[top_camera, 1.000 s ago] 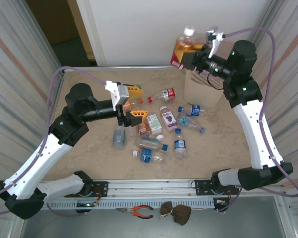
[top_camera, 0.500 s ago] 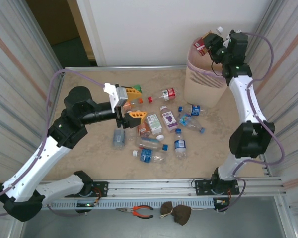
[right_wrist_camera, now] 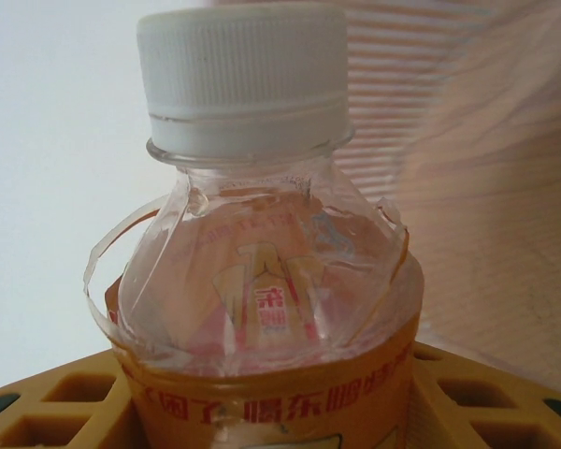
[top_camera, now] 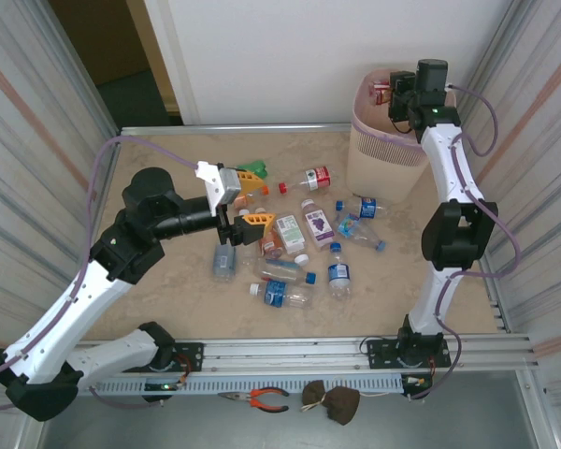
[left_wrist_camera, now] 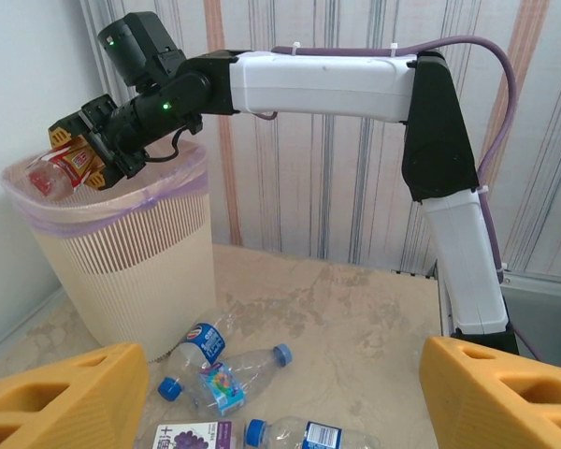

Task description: Put the plastic bottles in the bin

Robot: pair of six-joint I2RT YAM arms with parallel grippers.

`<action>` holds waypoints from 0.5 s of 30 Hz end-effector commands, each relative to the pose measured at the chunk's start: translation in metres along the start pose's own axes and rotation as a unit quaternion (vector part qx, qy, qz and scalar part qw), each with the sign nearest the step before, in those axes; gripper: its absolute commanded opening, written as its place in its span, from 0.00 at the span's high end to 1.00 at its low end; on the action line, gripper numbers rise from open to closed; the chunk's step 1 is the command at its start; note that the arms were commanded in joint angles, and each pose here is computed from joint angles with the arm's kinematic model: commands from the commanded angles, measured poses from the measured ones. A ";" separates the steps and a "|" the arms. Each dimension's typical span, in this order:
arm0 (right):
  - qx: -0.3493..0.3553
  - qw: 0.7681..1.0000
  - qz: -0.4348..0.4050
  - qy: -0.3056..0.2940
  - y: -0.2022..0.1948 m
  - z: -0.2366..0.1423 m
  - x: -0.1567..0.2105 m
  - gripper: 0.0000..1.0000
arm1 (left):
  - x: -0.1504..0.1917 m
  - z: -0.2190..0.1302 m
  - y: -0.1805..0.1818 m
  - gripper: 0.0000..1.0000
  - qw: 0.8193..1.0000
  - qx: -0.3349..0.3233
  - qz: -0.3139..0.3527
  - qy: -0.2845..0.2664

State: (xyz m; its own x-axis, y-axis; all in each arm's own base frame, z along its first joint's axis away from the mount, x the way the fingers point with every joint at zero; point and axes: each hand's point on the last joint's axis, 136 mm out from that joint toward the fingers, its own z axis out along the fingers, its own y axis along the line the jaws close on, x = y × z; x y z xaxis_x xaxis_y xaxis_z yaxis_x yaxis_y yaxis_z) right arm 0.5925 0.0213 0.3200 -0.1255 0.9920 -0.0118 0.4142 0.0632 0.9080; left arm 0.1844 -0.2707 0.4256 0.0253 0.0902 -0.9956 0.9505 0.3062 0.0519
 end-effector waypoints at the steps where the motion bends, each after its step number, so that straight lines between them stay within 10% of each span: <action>1: 0.065 0.995 0.069 -0.034 -0.032 0.015 -0.015 0.54 | 0.000 -0.004 0.000 0.23 1.000 -0.009 0.006 0.002; 15: 0.158 0.975 0.147 -0.043 -0.087 0.062 -0.001 0.48 | 0.005 -0.006 0.003 0.23 1.000 -0.024 0.007 0.009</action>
State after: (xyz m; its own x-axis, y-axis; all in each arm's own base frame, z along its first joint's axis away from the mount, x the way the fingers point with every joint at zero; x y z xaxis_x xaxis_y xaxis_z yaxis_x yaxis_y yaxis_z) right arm 0.6112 0.0164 0.2318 0.0513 0.9880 0.1455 0.6554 -0.1433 0.7416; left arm 0.1905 -0.2683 0.4211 0.0195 0.1048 -0.9943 0.9383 0.3415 0.0544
